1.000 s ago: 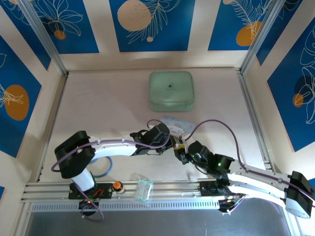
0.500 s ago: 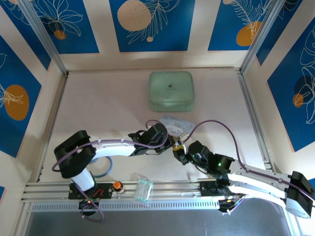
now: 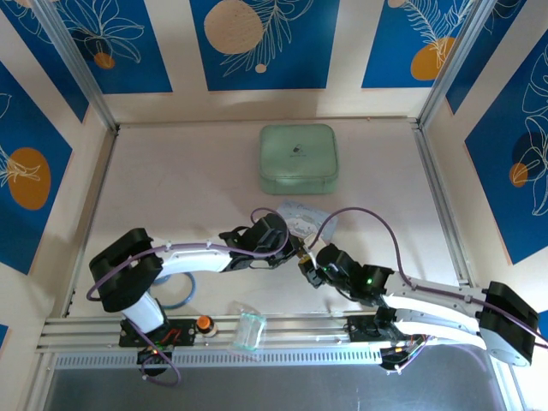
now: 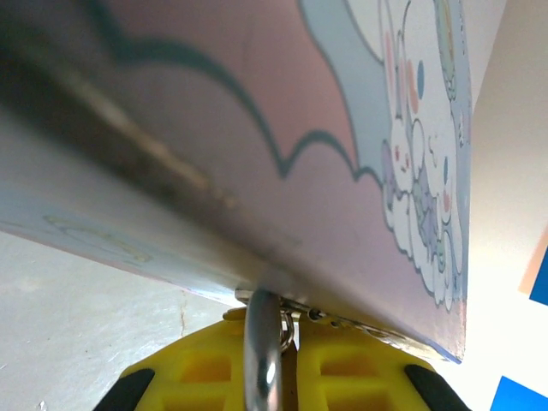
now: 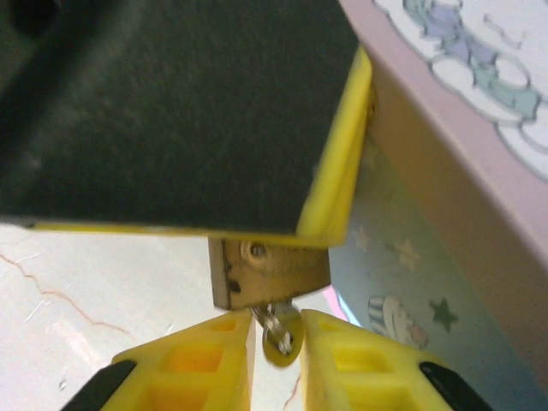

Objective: Unlock the padlock with the key

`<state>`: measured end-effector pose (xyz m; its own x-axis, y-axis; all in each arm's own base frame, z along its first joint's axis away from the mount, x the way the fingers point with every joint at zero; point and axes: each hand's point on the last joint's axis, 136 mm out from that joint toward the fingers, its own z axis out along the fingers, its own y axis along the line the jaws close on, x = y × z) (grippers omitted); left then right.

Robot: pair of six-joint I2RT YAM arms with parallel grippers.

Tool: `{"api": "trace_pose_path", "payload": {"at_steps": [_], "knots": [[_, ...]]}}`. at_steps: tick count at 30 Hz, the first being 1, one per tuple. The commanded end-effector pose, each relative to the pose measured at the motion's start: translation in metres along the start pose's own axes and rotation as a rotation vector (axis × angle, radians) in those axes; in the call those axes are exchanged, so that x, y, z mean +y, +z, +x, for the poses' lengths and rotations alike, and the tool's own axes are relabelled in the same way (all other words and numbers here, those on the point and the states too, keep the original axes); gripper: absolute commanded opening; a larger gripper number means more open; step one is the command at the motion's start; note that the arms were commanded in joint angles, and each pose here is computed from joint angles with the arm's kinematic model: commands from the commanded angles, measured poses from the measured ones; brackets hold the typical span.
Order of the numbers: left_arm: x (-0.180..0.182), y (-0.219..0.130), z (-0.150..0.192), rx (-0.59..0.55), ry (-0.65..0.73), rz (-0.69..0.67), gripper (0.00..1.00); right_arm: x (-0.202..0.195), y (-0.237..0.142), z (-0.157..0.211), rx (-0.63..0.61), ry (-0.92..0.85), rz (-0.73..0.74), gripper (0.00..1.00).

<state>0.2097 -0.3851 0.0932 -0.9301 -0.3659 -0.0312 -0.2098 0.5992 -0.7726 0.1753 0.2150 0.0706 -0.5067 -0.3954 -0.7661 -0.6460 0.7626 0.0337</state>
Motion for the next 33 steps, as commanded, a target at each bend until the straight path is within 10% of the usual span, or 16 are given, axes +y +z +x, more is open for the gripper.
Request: {"api": "trace_pose_path", "payload": {"at_steps": [1,25,33], "knots": [[-0.036,-0.010,0.003,0.034,-0.010,0.140,0.00,0.007,0.002,-0.032,-0.120,-0.005,-0.029,0.15],[0.013,0.001,0.016,0.101,0.084,0.065,0.00,0.012,-0.014,-0.035,-0.085,0.360,-0.408,0.00],[0.036,0.012,0.008,0.060,0.105,0.004,0.22,0.017,-0.010,-0.015,-0.013,0.414,-0.399,0.00]]}}
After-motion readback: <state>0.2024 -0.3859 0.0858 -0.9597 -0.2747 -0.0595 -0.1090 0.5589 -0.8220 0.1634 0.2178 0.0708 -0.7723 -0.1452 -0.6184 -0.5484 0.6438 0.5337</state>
